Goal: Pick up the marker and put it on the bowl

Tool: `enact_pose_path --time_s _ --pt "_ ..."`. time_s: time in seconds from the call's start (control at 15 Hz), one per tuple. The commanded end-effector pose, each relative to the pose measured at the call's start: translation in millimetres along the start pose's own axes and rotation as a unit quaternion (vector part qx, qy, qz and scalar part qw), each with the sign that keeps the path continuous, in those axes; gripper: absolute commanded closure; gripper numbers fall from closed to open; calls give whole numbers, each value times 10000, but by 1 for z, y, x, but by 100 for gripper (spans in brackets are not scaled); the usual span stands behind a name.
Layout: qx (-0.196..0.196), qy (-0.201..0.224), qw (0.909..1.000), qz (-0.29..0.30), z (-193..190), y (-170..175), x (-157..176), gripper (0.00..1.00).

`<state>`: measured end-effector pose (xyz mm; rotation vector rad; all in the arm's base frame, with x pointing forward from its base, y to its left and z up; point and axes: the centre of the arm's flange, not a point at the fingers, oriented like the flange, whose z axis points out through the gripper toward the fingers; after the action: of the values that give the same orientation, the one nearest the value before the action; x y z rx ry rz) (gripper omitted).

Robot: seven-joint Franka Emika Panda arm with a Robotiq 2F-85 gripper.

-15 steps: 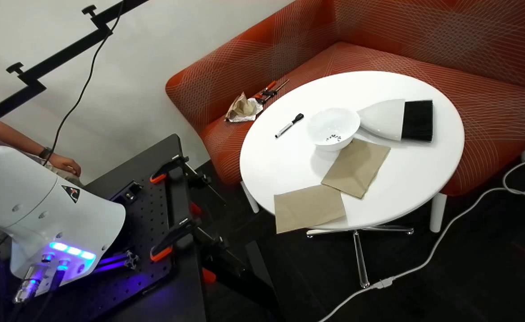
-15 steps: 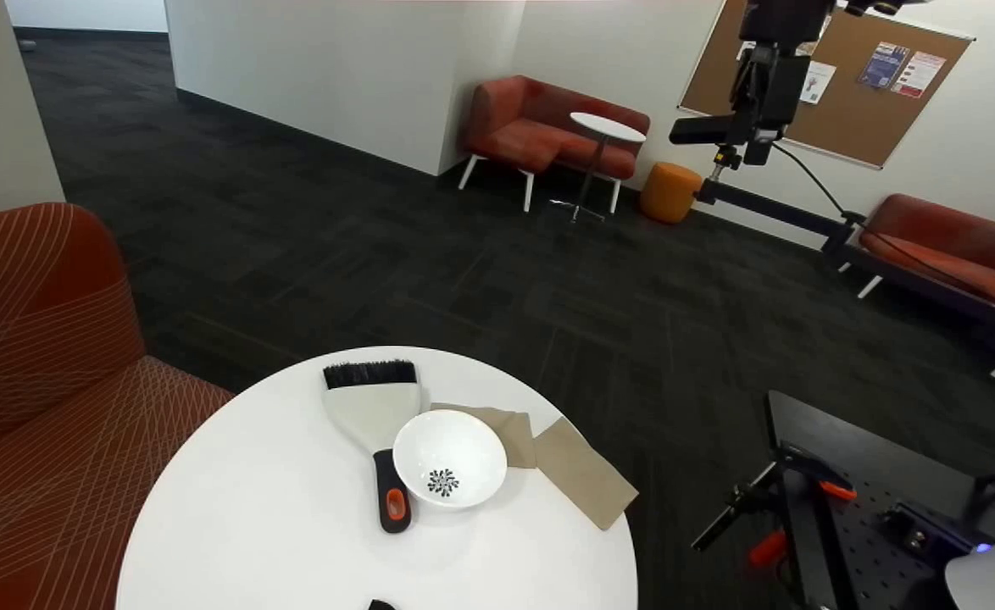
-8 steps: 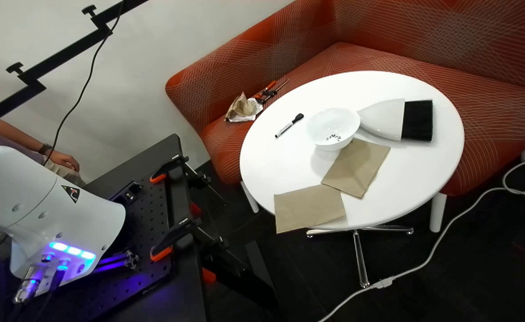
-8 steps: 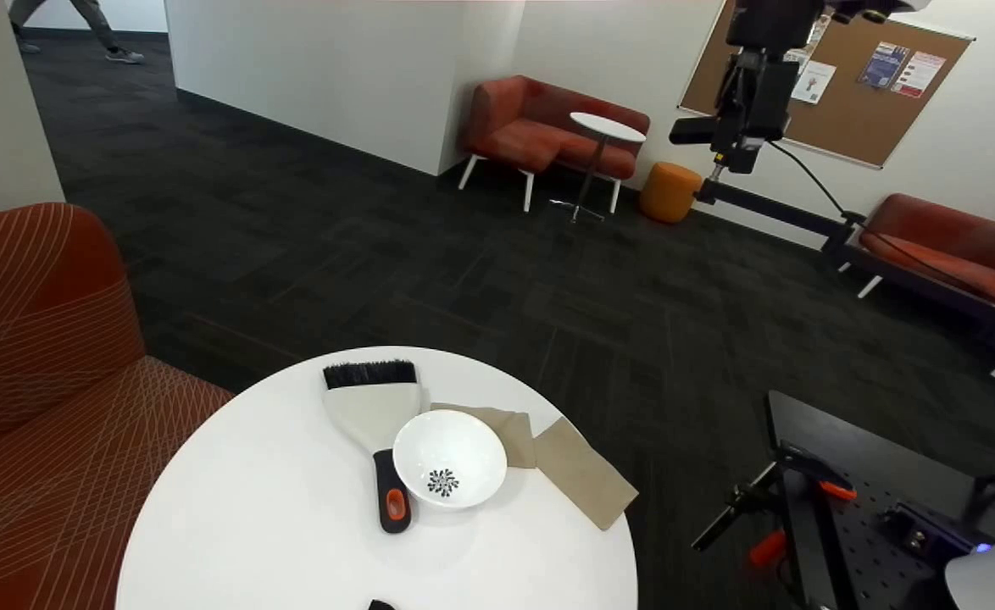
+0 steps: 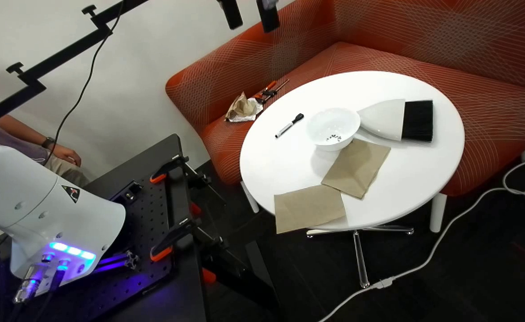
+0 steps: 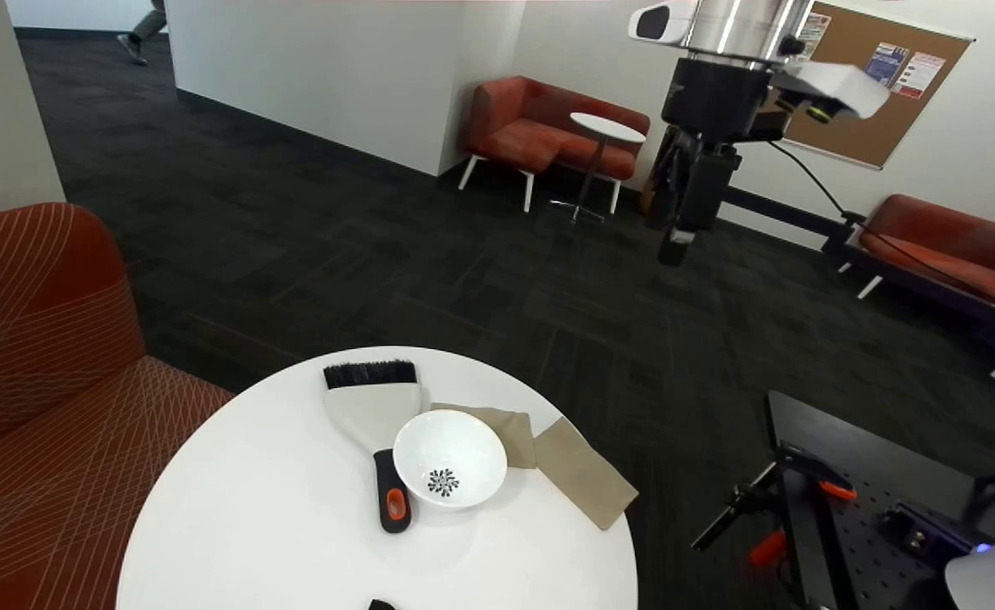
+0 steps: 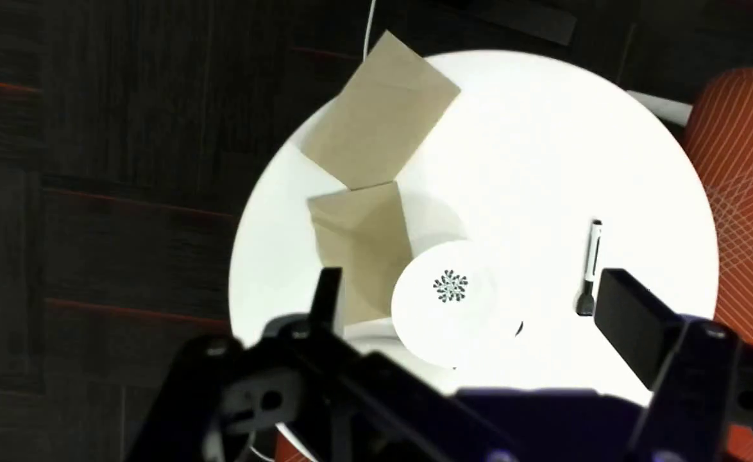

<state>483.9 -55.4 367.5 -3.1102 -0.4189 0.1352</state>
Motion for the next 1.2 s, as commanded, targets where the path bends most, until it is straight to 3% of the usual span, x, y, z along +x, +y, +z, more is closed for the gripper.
enact_pose_path --time_s 0.0,0.33,0.4,0.93,1.13 --pt "78 238 9995 166 37 -35 16 0" --pt "9 288 9996 76 74 -81 31 0" --pt "16 203 9998 17 64 -68 27 0" --pt "0 171 9998 53 71 -67 30 0" --pt "7 122 9999 -41 89 -89 46 0"
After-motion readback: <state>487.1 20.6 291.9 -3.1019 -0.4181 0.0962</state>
